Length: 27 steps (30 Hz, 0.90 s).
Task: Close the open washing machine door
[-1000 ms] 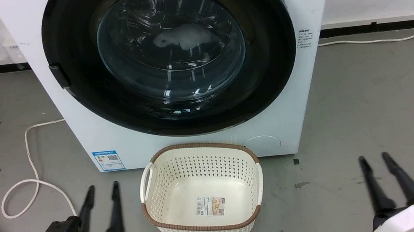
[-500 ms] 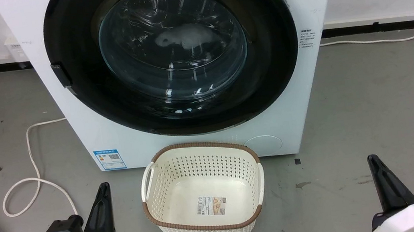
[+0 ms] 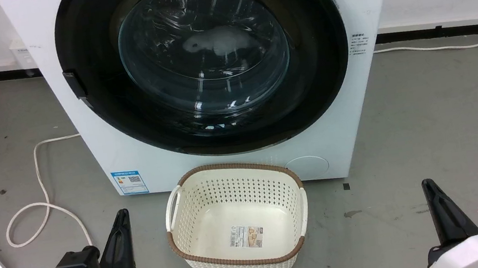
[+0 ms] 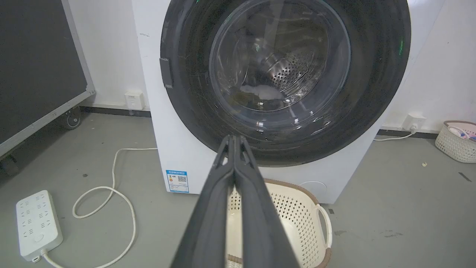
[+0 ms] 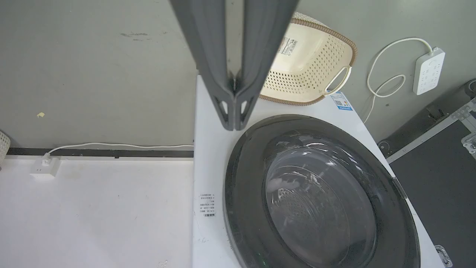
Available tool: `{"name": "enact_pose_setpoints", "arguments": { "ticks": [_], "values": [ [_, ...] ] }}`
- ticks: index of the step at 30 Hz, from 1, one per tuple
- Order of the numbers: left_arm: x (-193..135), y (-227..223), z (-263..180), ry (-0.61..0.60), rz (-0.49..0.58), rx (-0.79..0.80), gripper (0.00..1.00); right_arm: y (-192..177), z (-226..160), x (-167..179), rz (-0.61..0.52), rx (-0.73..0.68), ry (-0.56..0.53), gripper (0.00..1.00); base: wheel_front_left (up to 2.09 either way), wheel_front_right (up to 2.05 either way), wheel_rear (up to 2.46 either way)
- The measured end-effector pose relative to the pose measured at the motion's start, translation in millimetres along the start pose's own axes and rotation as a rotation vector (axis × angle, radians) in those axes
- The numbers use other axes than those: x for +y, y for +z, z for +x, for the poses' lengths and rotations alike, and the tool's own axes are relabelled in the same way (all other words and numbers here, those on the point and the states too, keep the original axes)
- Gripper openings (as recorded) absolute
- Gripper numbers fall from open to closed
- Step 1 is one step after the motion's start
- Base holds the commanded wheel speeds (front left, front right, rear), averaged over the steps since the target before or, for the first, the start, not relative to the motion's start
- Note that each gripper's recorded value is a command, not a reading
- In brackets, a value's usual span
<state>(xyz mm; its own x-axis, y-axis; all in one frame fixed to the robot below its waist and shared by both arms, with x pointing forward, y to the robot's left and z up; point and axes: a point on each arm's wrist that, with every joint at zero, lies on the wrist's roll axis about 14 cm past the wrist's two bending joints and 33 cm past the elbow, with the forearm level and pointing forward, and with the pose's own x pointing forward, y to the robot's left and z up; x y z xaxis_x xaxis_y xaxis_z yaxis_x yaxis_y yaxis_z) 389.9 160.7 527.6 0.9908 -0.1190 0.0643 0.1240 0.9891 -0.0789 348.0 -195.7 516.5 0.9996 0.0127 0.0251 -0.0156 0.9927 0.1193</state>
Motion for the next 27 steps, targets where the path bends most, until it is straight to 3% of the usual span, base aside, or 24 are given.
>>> {"name": "enact_pose_setpoints", "arguments": {
  "ticks": [27],
  "values": [
    [3.3,1.7,-3.3,0.027,0.037,0.014,0.0,-1.1,5.2,9.2,-0.038,0.018,0.031,0.0,0.0,0.0,0.0]
  ]
}}
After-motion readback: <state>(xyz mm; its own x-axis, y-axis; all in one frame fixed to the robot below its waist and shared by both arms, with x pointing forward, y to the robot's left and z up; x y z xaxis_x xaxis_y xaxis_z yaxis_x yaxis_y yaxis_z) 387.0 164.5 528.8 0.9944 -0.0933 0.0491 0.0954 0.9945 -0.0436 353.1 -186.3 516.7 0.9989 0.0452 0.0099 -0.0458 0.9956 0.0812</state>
